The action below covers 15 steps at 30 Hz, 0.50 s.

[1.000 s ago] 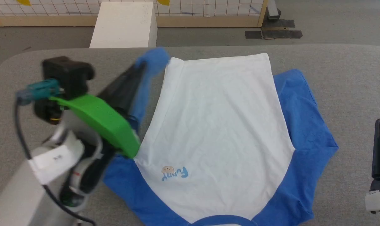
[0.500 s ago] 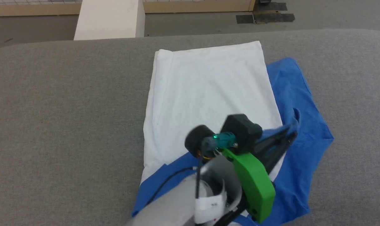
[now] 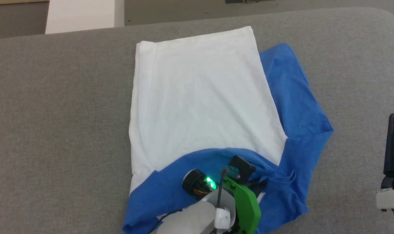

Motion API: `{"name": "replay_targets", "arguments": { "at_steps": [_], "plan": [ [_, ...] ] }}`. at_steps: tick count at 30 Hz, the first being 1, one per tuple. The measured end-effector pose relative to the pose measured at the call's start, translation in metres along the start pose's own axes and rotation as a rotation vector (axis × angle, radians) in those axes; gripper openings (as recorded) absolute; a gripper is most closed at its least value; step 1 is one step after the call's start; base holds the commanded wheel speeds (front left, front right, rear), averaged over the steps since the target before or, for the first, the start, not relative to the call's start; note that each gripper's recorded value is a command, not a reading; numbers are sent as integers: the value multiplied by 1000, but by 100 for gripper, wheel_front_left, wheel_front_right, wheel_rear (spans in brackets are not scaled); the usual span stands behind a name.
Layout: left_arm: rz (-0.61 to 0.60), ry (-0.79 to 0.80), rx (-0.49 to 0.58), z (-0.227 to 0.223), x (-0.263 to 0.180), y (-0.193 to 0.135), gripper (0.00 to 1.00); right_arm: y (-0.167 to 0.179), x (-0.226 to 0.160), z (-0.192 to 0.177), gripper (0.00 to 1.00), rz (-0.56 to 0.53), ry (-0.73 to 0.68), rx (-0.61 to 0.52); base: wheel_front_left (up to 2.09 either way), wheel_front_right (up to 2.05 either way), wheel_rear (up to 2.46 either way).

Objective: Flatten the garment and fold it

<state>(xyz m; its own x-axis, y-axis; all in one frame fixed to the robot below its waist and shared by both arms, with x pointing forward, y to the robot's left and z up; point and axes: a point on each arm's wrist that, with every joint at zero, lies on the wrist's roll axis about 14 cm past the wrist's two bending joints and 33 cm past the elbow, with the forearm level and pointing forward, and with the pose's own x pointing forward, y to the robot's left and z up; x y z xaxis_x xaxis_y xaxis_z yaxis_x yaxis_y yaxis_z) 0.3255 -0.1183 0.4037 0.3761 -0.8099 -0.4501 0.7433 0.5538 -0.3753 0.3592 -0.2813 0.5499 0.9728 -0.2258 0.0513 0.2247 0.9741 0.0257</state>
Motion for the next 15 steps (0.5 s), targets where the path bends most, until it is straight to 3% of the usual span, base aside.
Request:
{"name": "replay_targets", "arguments": {
  "at_steps": [5, 9, 15],
  "plan": [
    [-33, -87, -40, 20, 1, -8, 100, -3, -1, 1, 100, -8, 0, -4, 0, 0, 0],
    [-48, -219, -66, 61, -7, -13, 100, 0, -1, 6, 100, 4, -9, -2, 0, 0, 0],
    [54, -517, -73, 143, -47, 12, 100, 9, -3, 16, 100, 34, -31, 3, 0, 0, 0]
  ]
}}
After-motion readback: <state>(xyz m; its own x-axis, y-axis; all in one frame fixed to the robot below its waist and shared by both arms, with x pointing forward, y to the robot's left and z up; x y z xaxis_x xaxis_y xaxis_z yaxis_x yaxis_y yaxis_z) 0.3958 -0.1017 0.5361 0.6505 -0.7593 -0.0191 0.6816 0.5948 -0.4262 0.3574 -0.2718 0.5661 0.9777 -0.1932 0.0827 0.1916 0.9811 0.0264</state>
